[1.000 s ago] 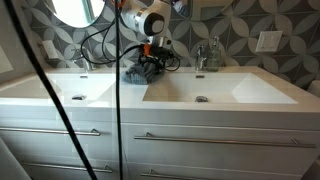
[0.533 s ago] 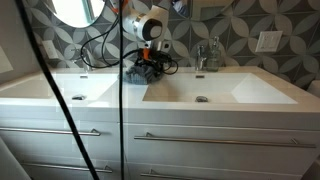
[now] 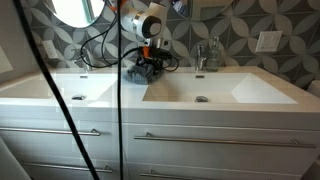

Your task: Unfold the gray towel, pick up the gray towel and wipe the tap on the right, open the tap, close the tap, put the gray towel back on the bathroom counter

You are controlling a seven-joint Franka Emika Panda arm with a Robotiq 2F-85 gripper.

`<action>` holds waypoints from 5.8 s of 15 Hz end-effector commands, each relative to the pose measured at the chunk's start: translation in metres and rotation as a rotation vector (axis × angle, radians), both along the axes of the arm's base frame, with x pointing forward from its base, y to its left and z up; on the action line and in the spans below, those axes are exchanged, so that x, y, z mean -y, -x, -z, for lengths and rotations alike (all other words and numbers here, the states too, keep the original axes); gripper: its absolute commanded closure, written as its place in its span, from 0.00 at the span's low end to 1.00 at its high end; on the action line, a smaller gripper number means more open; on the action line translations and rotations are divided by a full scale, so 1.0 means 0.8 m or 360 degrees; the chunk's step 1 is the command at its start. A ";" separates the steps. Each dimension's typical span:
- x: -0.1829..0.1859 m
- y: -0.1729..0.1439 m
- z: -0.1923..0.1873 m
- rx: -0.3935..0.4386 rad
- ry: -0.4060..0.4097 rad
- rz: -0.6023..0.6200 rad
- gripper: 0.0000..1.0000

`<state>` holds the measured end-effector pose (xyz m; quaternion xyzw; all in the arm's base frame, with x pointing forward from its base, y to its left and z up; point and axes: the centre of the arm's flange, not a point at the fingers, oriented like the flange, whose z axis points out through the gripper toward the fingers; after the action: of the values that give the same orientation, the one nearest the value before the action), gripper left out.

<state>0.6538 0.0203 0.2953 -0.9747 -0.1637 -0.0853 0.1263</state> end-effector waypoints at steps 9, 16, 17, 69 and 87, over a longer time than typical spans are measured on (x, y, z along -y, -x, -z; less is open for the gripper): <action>-0.085 0.019 -0.030 -0.0063 -0.0053 -0.0070 0.97; -0.057 0.041 -0.152 0.0193 -0.0149 0.0093 0.95; -0.048 0.047 -0.170 0.0214 -0.0163 0.0133 0.95; 0.294 -0.055 -0.240 -0.0535 -0.0472 0.1709 0.95; 0.285 -0.089 -0.277 0.0191 -0.0440 0.1992 0.95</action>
<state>0.7223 -0.2201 0.5291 -0.8559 0.4240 -0.2135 0.2053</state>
